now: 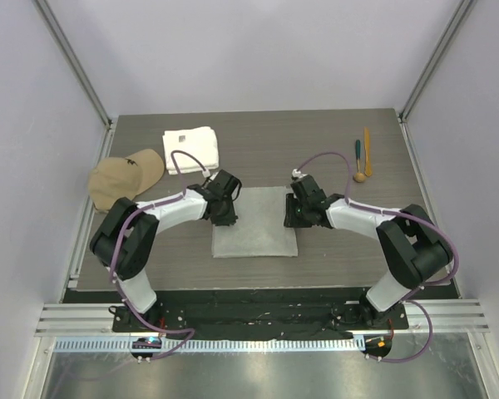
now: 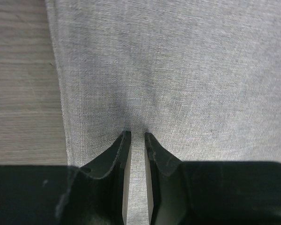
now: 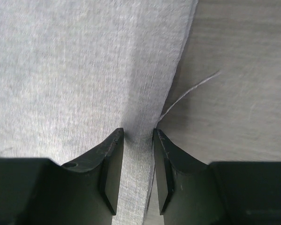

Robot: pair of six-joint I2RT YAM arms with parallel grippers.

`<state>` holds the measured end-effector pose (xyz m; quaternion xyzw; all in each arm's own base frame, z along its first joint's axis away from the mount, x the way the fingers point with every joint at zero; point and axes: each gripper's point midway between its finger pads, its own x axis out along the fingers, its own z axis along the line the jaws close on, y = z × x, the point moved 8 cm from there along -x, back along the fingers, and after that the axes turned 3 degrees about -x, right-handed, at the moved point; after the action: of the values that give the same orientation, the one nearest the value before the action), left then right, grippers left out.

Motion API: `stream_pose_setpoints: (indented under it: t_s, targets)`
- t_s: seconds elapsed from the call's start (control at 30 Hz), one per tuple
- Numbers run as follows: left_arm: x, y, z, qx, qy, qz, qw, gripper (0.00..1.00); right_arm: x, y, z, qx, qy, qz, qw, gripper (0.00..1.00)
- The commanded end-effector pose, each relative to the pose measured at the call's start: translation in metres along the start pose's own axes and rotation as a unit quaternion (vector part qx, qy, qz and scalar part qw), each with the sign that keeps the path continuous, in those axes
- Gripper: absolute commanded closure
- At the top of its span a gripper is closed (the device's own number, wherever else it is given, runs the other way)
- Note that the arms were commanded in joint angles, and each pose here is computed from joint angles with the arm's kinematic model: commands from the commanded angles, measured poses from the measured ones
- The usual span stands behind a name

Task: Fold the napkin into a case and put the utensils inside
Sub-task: Rotate the lower triangle-folded napkin at the center of the board.

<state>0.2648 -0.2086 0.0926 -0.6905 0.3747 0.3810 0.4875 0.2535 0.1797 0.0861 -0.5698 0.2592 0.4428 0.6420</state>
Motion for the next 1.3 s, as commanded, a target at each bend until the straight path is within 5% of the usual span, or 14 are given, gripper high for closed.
stream_pose_setpoints:
  t_s: [0.0, 0.33, 0.43, 0.67, 0.83, 1.0, 1.13, 1.27]
  targets:
    - [0.012, -0.009, 0.020, 0.028, -0.085, -0.008, 0.996, 0.79, -0.003, 0.070, -0.003, 0.028, -0.002, 0.112, 0.993, 0.62]
    - [-0.003, -0.047, 0.024, 0.097, -0.135, -0.049, 0.985, 0.80, -0.023, 0.122, 0.062, 0.026, -0.119, 0.134, 0.983, 0.61]
    - [-0.016, -0.052, 0.017, 0.106, -0.099, -0.052, 0.988, 0.81, -0.034, 0.117, 0.068, 0.012, -0.146, 0.138, 0.979, 0.59]
    - [-0.044, -0.064, -0.007, 0.082, -0.007, -0.072, 0.994, 0.75, -0.060, 0.041, 0.058, -0.029, -0.131, 0.050, 0.990, 0.45]
    - [-0.023, -0.065, -0.005, 0.046, -0.037, -0.047, 0.997, 0.79, -0.049, -0.017, 0.049, -0.051, -0.109, 0.011, 0.993, 0.40]
    - [-0.010, -0.066, 0.002, 0.019, -0.051, -0.043, 0.998, 0.82, -0.025, -0.037, 0.064, -0.076, -0.139, 0.014, 0.987, 0.53]
    - [-0.001, -0.070, 0.006, 0.013, -0.056, -0.039, 0.998, 0.83, 0.002, -0.032, 0.061, -0.078, -0.118, 0.037, 0.989, 0.76]
    - [0.012, -0.073, 0.008, 0.016, -0.065, -0.034, 0.997, 0.84, 0.009, -0.019, 0.049, -0.065, -0.094, 0.044, 0.992, 0.80]
